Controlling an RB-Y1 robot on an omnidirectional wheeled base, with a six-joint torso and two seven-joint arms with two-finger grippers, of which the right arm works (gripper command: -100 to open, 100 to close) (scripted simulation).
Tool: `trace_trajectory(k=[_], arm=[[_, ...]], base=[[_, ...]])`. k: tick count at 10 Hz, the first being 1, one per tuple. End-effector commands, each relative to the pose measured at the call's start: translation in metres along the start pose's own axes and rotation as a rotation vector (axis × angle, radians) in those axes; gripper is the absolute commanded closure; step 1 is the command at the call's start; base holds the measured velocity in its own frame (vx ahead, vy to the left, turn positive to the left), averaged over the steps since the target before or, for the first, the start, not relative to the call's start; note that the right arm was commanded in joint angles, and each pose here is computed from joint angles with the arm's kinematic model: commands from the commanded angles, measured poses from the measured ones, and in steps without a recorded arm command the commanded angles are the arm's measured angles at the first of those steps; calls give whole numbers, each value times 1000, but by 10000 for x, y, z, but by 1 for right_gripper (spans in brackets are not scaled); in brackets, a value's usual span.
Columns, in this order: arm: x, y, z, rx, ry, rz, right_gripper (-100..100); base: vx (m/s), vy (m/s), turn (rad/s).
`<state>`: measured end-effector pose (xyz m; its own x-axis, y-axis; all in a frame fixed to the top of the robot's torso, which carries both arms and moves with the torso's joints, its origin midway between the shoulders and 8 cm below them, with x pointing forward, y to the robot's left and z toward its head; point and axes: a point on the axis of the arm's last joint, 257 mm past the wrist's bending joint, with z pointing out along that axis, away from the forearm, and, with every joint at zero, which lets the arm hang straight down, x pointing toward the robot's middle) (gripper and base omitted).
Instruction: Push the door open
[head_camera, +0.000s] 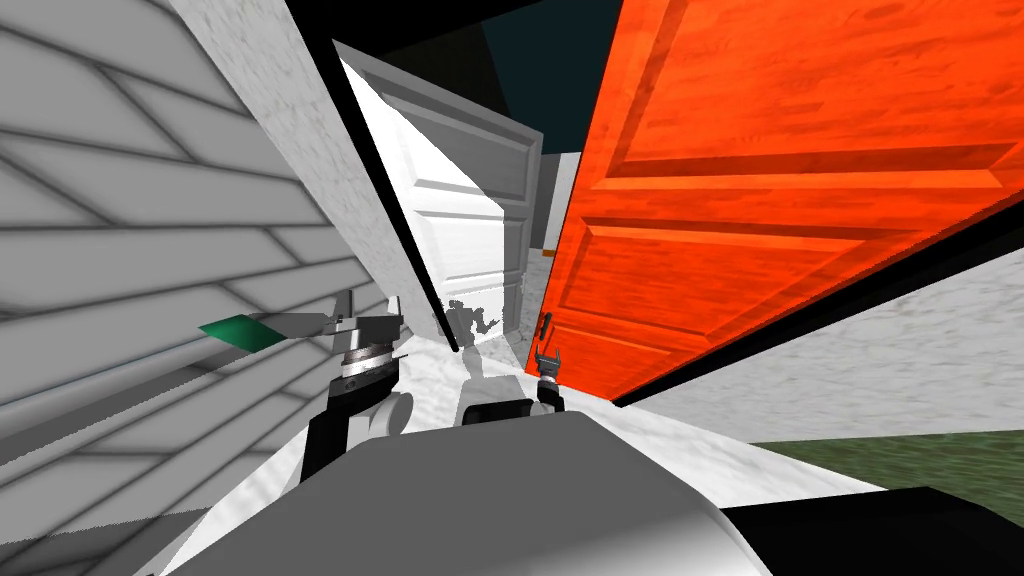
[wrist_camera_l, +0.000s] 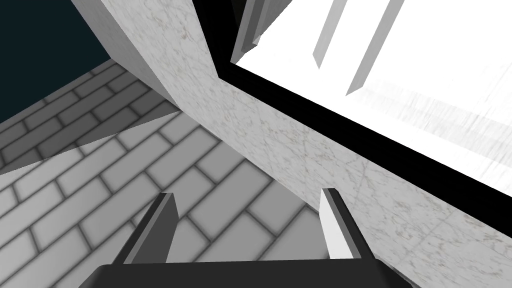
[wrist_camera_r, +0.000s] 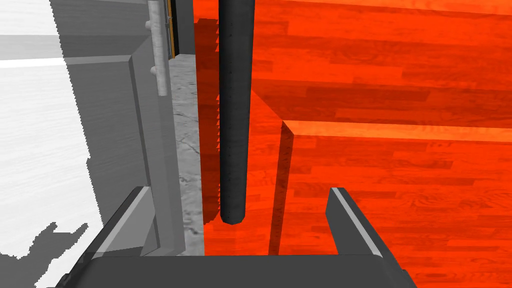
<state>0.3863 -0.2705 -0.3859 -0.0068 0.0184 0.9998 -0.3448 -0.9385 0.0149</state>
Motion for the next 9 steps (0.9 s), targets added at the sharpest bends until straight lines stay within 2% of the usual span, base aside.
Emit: trace_trajectory(k=[1, 9], arm=[[-10, 29, 3, -4, 0, -1, -100], [-56, 176, 19, -23, 1, -5, -100]], base=[[88, 0, 20], [187, -56, 31]])
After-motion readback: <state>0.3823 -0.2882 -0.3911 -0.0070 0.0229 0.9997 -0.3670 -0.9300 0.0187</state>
